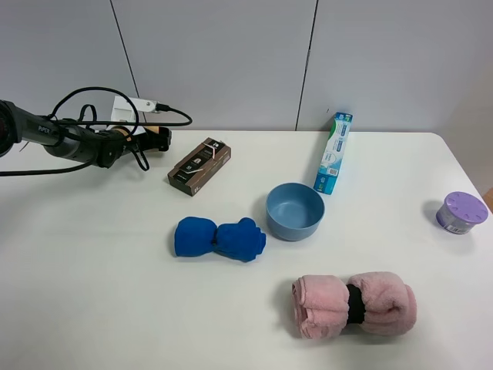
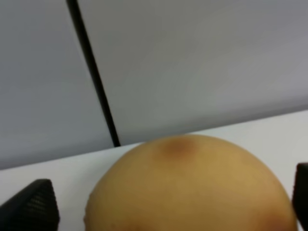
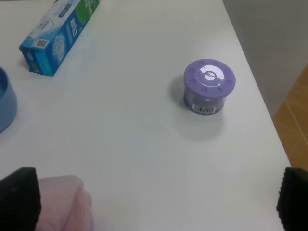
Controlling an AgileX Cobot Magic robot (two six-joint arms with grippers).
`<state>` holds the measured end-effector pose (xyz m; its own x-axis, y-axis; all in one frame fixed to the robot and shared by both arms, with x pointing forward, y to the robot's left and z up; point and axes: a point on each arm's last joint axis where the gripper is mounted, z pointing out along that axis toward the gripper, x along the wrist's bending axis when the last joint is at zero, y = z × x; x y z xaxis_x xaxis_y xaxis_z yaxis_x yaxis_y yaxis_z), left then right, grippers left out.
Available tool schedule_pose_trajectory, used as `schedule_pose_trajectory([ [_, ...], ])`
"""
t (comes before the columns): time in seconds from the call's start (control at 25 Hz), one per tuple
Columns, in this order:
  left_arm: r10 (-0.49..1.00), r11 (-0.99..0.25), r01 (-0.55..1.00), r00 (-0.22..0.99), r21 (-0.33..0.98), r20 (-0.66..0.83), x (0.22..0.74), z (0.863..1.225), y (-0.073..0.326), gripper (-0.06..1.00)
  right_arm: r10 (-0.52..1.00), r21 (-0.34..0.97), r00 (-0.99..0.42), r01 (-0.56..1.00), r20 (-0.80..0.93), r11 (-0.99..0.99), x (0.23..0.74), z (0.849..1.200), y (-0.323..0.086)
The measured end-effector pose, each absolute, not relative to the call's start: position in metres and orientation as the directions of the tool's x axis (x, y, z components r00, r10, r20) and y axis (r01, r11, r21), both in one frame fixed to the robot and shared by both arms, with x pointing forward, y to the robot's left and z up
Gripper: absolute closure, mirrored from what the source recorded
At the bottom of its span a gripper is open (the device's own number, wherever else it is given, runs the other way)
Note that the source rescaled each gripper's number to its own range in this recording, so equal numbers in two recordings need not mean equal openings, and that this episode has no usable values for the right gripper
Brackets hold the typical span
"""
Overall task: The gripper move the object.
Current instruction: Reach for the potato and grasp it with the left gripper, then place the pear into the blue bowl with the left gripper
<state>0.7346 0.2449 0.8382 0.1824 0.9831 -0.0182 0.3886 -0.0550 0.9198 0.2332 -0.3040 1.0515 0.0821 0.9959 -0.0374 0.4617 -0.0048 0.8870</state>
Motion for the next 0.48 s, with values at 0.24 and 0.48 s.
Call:
schedule_pose_trajectory([
  [0.24,0.981,-0.064,0.387,0.192,0.92,-0.012,0.735,0.838,0.245,0.72,0.996,0.887,0.082,0.462,-0.037,-0.005,0.233,1.052,-0.304],
  [0.48,0.974,-0.102,0.38,0.228,0.919,0.014,0.736,0.853,0.243,0.9,0.996,0.887,0.082,0.462,-0.037,-0.005,0.233,1.052,-0.304],
])
